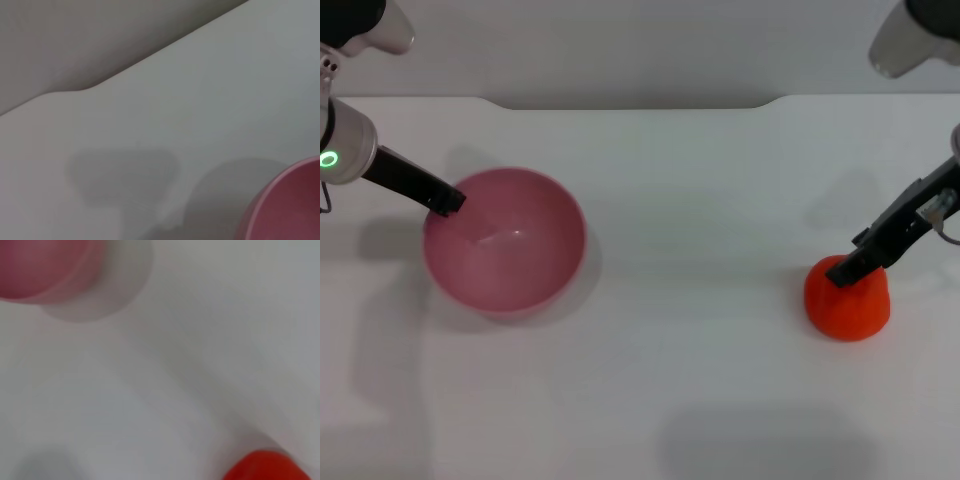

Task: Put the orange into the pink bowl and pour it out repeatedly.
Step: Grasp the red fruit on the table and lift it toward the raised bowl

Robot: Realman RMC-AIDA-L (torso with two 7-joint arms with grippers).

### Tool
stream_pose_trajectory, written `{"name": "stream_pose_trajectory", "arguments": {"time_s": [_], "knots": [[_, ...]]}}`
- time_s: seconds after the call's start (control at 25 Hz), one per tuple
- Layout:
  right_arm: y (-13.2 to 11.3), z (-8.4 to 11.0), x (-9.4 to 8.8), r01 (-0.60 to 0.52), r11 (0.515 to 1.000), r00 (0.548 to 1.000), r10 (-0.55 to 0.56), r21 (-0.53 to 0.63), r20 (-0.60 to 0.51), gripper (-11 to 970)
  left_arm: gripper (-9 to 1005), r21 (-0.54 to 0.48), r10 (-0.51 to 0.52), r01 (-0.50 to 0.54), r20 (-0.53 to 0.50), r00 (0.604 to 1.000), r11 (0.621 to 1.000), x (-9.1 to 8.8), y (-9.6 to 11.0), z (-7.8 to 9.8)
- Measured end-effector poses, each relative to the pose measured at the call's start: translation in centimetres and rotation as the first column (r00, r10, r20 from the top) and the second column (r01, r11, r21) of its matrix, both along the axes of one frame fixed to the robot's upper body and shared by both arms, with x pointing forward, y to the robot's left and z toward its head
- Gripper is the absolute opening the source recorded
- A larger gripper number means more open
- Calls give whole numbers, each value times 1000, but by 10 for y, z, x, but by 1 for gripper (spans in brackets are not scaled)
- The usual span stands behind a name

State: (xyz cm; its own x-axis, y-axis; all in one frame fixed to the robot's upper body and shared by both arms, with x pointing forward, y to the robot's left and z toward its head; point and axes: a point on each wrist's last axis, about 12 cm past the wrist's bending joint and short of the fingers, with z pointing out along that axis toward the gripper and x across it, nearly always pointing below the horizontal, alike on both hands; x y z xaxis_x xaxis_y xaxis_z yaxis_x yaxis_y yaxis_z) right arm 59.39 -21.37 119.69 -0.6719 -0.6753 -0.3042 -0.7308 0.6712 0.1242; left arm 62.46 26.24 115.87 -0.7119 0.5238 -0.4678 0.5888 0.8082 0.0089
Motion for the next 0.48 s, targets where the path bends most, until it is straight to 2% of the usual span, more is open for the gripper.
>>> {"name": "stream_pose_trajectory", "arguments": {"time_s": [0.48], "knots": [[-5,-27,7,50,996,999,-50,-72,-5,609,43,-1,-24,24,6,1000,1000,3,-8,6]]}}
